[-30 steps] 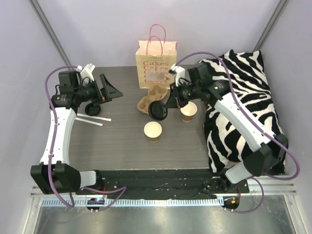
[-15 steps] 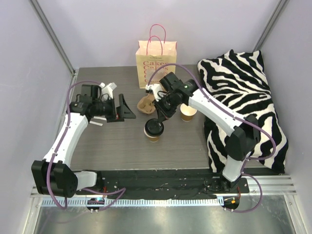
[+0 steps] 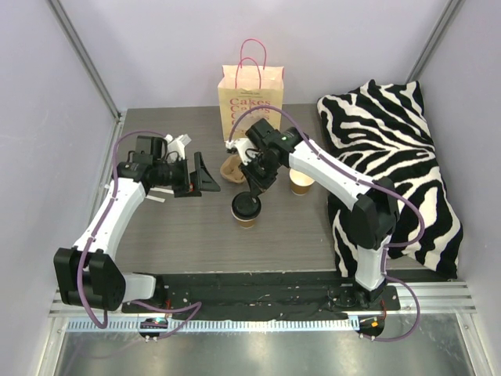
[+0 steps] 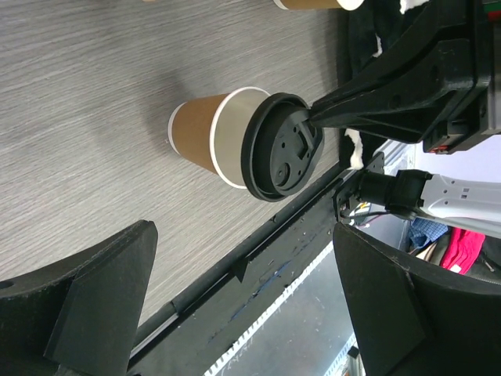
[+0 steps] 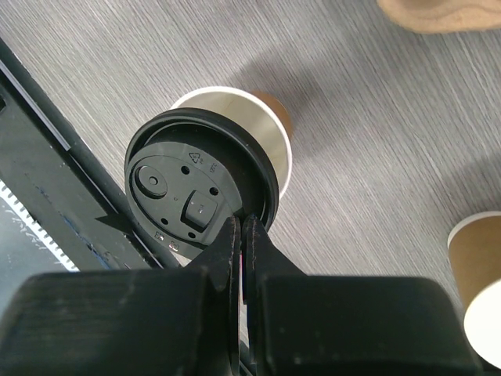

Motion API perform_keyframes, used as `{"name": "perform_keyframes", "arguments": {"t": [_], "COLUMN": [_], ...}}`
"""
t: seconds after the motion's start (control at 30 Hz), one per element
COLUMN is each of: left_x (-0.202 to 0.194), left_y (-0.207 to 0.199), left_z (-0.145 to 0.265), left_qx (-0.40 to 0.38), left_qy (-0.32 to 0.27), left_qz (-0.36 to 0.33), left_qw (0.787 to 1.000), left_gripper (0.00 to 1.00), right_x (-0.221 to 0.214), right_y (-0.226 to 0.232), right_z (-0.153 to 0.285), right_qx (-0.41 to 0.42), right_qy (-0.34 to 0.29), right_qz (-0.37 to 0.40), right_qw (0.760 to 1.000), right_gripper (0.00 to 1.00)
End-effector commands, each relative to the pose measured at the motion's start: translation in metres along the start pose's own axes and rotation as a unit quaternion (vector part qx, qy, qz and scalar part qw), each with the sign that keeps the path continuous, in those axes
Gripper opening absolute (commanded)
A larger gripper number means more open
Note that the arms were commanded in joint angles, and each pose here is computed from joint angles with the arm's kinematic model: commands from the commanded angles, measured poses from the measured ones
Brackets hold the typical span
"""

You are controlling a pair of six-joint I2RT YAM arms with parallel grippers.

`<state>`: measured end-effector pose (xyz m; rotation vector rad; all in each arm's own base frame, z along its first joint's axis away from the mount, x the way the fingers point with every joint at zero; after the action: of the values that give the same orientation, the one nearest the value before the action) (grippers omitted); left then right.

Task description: Pack the takeout coffee

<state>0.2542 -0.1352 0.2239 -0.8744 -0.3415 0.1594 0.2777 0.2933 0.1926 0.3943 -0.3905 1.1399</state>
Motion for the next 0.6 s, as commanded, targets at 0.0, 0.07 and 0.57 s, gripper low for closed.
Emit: {"name": "perform_keyframes", "arguments": {"t": [0.0,0.07,0.57], "left_x": [0.01,0.011,0.01], "left_y": [-0.01,-0.009,-0.008], "left_z": [0.002,0.002,0.001], "left_qx": [-0.015,-0.015,-0.017], "left_qy": [-0.019,-0.019,-0.016], "left_qz": [-0.02,-0.02,-0.019], "left_qw": [1.0,1.0,1.0], "left_gripper": [1.0,1.0,1.0], "right_x": [0.016,0.017,0.016], "right_y": [-0.003,-0.003,-0.003], "right_z": [0.005,0.002,-0.009], "right_qx": [-0.009,-0.009,-0.005], "right_qy": [-0.022,-0.02,-0.009], "right_qz": [0.013,0.013,0.02], "right_qw": [1.0,1.0,1.0], "right_gripper": [0.01,0.01,0.01]}}
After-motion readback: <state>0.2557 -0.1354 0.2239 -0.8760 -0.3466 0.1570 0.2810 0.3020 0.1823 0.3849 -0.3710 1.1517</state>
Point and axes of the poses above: each gripper's point midway between its finger pads, its own z axis back along the fingers, its own y axis along the line the jaws close on, x = y × z, the point moved 4 cm from there along z, back along the fingers, and after that the axes turned 14 degrees about z, right-handed, at the moved point
